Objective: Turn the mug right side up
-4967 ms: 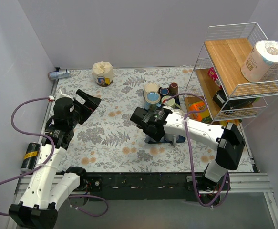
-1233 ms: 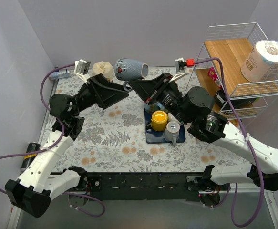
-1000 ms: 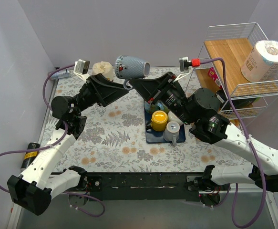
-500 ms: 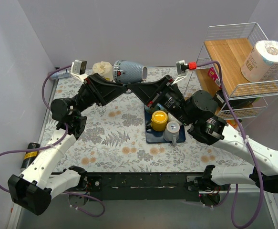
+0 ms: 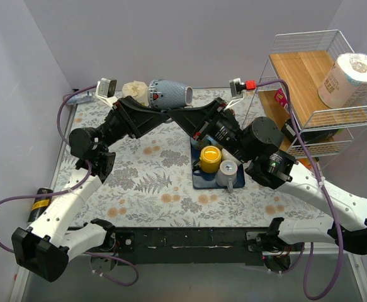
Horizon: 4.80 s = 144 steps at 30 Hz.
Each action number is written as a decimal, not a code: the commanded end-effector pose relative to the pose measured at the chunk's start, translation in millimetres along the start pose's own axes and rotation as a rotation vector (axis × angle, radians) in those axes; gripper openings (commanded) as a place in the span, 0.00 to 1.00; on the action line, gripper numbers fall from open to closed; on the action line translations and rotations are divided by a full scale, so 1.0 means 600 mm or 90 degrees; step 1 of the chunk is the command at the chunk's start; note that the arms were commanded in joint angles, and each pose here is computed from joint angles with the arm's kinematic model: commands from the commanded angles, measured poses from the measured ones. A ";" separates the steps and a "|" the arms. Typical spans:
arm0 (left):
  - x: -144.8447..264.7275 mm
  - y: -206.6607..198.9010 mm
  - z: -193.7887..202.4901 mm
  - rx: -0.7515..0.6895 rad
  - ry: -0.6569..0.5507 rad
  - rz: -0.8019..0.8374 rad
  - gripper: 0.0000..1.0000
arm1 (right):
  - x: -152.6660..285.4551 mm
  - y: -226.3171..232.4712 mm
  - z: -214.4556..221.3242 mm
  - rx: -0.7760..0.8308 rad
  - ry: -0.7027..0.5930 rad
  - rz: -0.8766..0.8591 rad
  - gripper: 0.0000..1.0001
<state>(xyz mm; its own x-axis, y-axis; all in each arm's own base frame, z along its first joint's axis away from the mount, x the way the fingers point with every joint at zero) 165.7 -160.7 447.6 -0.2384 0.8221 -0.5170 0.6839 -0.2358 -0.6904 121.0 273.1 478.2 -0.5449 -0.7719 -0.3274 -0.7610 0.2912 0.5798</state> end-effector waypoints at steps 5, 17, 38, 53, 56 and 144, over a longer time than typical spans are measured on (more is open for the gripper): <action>-0.003 -0.019 -0.002 0.094 0.001 0.000 0.16 | -0.011 0.012 0.003 -0.011 -0.008 -0.060 0.01; 0.002 -0.011 -0.009 0.028 -0.055 -0.117 0.00 | 0.009 -0.045 0.036 -0.035 0.004 0.103 0.43; 0.101 0.168 -0.063 -0.261 -0.156 -0.831 0.00 | 0.108 -0.188 0.130 0.087 0.290 0.462 0.98; 0.287 0.328 -0.134 -0.320 -0.248 -1.150 0.00 | 0.130 -0.217 0.142 0.271 0.406 0.446 0.95; 0.320 0.359 -0.134 -0.312 -0.271 -1.180 0.00 | 0.139 -0.217 0.142 0.272 0.418 0.444 0.96; 0.279 0.214 -0.115 -0.189 -0.198 -0.910 0.98 | 0.307 -0.415 0.271 0.286 0.532 0.716 0.51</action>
<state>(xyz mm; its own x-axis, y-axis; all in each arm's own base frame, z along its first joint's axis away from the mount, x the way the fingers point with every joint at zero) 265.6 -13.8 290.7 -0.9000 0.0629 0.4313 -0.2058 0.8110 -0.5477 144.6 147.0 153.8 -0.6363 -0.0716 0.7681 -0.2179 0.9718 -0.0899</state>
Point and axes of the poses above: each gripper's point midway between its finger pads, its own x axis back along the fingers, its own y axis along the line the jaws close on, z = x × y, the point moved 10 cm from there along x, back along the fingers, and after that the axes turned 7 degrees about x, right-handed, at the moved point
